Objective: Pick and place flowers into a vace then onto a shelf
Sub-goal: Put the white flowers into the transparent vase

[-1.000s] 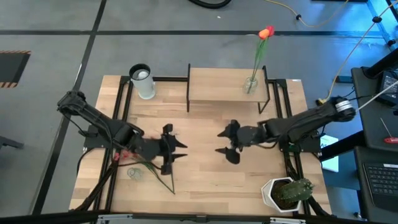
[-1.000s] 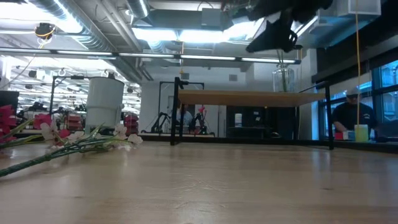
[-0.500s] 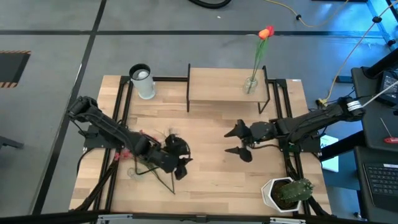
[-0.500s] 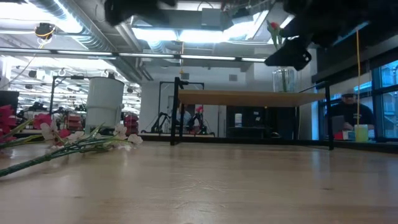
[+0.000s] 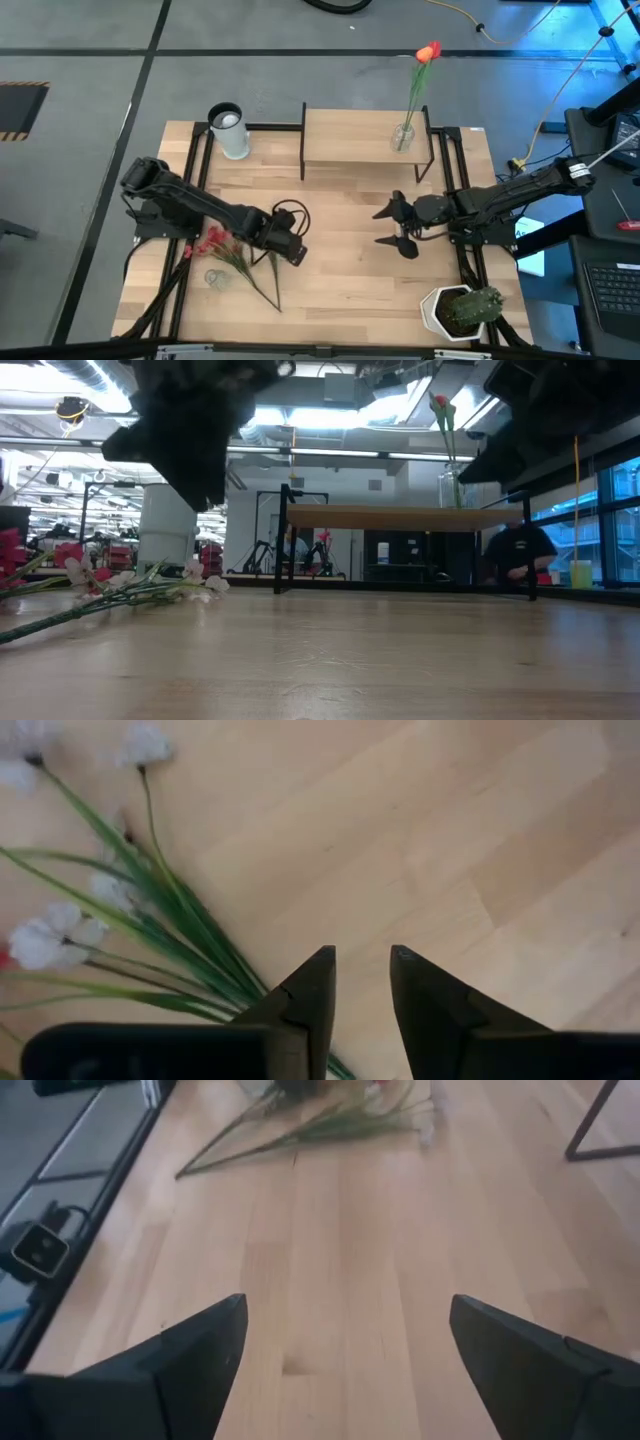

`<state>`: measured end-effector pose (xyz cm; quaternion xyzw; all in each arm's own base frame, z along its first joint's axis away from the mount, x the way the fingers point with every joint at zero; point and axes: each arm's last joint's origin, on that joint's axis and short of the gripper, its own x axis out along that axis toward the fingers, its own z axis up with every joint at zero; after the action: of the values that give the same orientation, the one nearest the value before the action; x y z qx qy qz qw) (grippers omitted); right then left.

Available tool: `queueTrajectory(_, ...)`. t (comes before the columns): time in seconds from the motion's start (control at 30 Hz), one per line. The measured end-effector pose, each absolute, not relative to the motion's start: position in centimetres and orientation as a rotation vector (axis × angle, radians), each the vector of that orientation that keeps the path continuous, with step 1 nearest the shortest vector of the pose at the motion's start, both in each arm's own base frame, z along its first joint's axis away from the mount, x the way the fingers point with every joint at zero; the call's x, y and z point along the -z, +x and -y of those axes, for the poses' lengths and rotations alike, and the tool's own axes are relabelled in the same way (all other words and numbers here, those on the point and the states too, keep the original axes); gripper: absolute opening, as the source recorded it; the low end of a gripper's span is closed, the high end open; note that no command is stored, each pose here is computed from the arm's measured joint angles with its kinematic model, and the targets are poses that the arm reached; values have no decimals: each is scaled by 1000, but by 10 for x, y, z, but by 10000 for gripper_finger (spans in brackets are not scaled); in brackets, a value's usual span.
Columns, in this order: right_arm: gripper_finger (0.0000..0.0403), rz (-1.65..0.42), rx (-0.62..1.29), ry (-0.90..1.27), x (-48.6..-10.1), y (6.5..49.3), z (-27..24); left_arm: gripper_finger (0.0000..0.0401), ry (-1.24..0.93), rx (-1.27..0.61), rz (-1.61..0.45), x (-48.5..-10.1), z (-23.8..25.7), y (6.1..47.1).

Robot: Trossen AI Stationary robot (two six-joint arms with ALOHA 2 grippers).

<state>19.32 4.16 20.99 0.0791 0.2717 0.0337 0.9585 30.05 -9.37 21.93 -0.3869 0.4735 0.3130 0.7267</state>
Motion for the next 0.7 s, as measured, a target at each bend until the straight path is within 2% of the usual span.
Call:
queueTrajectory(0.23,348,-565,-85,93,-209,192,-41,122,-943,-708,-1135,-208,85,307)
queueTrajectory(0.5,348,-570,-93,61,-208,192,-41,183,-983,-695,-1271,-190,87,309)
queueTrajectory(0.7,348,-584,-99,31,-207,191,-41,210,-1007,-879,-1329,-189,83,297)
